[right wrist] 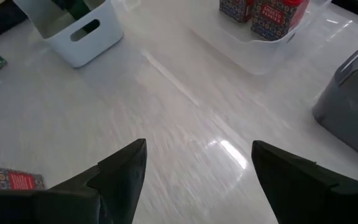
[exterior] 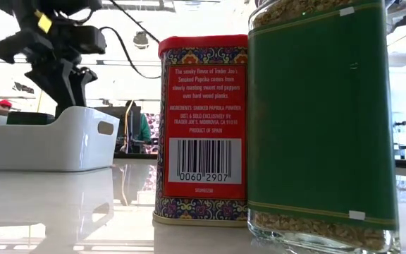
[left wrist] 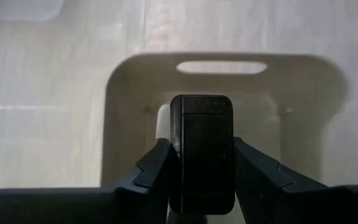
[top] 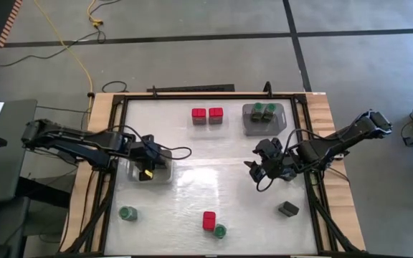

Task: Sort spices by type
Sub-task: Put the black seasoning bottle into the gray bin

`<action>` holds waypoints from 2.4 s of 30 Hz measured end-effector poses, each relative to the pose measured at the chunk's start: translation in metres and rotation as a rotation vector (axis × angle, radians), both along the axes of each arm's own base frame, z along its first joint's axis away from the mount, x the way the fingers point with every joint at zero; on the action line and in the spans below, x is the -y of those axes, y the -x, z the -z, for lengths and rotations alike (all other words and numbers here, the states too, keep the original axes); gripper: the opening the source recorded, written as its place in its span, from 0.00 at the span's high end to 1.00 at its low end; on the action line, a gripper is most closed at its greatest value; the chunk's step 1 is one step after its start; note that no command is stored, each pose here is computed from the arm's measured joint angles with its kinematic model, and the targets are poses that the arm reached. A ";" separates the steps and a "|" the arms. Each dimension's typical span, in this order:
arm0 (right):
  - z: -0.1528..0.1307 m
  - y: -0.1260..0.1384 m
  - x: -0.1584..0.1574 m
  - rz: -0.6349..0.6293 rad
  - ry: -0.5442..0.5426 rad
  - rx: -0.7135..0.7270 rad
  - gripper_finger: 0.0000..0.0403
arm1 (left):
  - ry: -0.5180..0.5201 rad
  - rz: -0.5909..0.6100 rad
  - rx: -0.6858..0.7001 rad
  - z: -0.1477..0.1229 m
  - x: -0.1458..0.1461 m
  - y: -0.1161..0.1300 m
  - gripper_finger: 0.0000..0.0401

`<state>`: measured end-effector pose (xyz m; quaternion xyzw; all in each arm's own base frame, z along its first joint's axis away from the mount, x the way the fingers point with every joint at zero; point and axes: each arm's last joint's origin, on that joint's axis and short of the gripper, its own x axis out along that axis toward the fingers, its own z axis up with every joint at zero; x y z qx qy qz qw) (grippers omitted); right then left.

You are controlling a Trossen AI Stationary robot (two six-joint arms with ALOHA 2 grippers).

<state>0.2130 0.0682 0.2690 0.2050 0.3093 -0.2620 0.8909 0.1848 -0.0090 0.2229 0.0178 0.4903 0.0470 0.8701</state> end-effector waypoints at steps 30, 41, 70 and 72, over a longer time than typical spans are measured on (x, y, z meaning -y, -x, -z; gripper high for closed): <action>0.000 0.000 0.000 -0.001 0.000 0.003 0.21 | 0.029 -0.054 0.011 0.006 -0.013 -0.001 0.66; 0.000 0.000 0.000 -0.001 0.000 0.003 0.21 | 0.003 -0.034 0.008 0.006 -0.013 -0.001 0.66; 0.000 0.000 0.000 -0.001 -0.001 0.003 0.21 | 0.040 -0.093 0.015 0.006 -0.013 -0.001 0.56; 0.000 0.000 0.000 -0.001 -0.001 0.004 0.21 | 0.040 -0.093 0.015 0.006 -0.013 -0.001 0.55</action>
